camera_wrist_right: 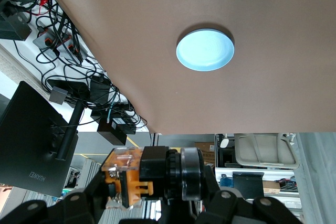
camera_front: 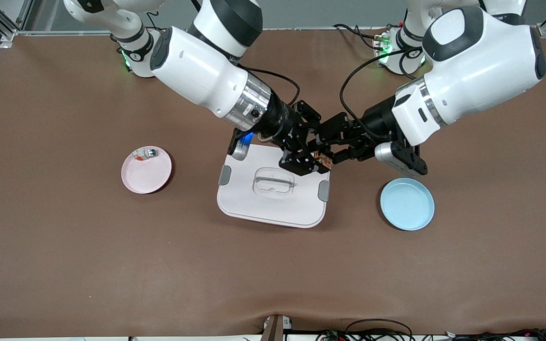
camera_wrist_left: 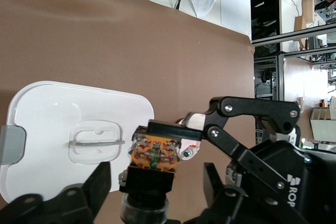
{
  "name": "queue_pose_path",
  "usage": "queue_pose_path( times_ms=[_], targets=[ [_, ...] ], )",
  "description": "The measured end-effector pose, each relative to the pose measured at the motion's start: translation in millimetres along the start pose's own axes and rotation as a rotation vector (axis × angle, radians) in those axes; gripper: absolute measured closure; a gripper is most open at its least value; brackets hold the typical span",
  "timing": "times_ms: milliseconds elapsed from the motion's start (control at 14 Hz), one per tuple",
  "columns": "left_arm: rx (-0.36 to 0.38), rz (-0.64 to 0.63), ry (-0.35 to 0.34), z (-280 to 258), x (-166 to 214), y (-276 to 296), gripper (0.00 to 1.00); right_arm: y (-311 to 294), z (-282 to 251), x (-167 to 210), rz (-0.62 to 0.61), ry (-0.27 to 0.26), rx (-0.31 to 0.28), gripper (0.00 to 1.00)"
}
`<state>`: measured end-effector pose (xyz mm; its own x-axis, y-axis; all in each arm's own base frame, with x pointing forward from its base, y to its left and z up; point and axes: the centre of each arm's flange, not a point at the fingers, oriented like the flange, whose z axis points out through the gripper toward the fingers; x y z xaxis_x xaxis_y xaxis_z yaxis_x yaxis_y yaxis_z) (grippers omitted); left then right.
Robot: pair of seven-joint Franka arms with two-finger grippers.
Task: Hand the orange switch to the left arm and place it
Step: 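Close the left gripper on the switch held by the right gripper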
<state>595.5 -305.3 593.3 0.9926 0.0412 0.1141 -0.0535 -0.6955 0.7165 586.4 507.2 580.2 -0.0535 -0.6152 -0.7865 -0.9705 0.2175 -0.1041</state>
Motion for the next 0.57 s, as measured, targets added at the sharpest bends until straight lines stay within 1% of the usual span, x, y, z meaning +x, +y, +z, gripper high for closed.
queue_pose_path(
  times_ms=[71,214,356,427,499,570],
  targets=[
    [0.000,0.000,0.000,0,0,0,0.25,0,1,0,0.001,0.000,0.000,0.27],
    [0.002,0.001,-0.002,2,0,-1,0.37,0,0,-1,0.000,-0.002,0.002,0.27],
    [0.003,0.001,-0.011,7,-1,-1,0.37,0,-1,-2,-0.001,-0.005,0.003,0.27],
    [0.004,0.001,-0.015,10,-1,-2,0.40,0,-2,-4,-0.002,-0.008,0.004,0.27],
    [0.010,0.006,-0.017,12,0,-3,0.47,0,-3,-4,-0.002,-0.009,0.005,0.27],
    [0.013,0.007,-0.018,13,0,-4,0.47,0,-4,-5,-0.001,-0.011,0.006,0.27]
  ],
)
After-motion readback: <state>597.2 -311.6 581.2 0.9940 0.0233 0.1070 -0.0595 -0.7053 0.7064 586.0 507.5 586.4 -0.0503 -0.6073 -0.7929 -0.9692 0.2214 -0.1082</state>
